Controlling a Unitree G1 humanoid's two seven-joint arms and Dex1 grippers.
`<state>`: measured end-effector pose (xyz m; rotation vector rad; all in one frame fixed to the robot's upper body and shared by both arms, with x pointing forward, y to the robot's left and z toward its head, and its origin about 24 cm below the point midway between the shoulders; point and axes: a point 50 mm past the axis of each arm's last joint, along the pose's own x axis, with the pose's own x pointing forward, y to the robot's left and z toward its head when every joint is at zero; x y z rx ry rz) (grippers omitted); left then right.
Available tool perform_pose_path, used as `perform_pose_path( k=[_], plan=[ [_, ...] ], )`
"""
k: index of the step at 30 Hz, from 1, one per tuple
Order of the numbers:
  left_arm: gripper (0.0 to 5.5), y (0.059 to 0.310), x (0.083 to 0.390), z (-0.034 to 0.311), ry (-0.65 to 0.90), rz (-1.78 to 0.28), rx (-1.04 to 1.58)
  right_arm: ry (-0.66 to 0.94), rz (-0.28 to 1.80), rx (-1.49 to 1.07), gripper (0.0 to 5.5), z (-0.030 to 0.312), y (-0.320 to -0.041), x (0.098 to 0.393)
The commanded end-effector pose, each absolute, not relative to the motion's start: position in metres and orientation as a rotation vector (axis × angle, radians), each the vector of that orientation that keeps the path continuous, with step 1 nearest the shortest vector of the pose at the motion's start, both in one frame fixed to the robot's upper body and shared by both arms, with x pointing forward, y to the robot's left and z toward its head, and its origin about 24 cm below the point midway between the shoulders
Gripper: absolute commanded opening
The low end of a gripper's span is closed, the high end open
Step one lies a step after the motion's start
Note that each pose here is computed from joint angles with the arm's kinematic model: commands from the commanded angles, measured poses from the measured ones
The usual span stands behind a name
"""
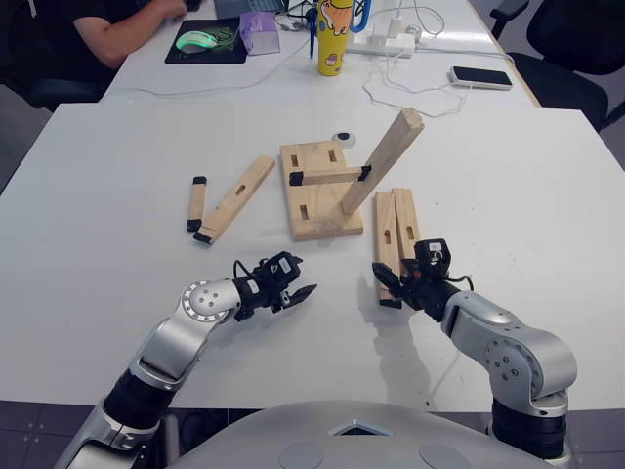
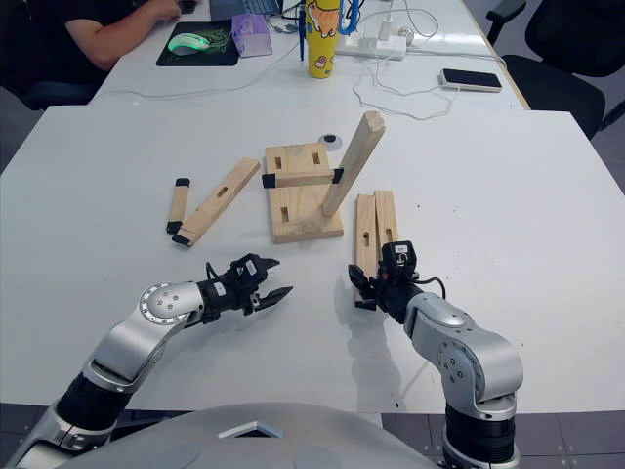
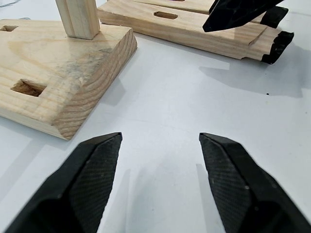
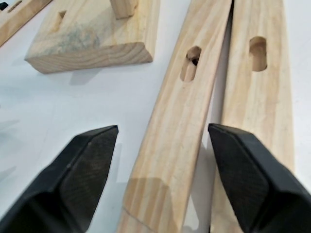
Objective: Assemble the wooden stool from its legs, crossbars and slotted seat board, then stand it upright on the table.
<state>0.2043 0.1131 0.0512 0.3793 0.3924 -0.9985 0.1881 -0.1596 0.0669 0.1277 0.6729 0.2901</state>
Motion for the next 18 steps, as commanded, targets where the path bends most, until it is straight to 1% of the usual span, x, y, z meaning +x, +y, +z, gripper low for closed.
perform_pose_path(
  k=[1,5,8,15,16,18],
  plan=[
    [2.95,0.113,0.203,0.051,0.398,-0.988,0.376,0.777,0.294,0.082,3.46,0.055,-0.154,0.192],
    [2.95,0.111,0.204,0.052,0.398,-0.998,0.373,0.782,0.288,0.036,3.46,0.056,-0.143,0.201],
    [2.95,0.111,0.204,0.051,0.403,-1.003,0.375,0.820,0.230,-0.020,3.46,0.055,-0.144,0.203],
    [2.95,0.111,0.204,0.051,0.404,-1.003,0.376,0.834,0.229,-0.042,3.46,0.056,-0.144,0.204],
    [2.95,0.111,0.205,0.050,0.401,-1.005,0.378,0.834,0.215,-0.036,3.27,0.054,-0.145,0.205],
    [2.95,0.111,0.208,0.051,0.394,-0.998,0.387,0.835,0.196,-0.015,3.11,0.051,-0.146,0.206]
  ],
)
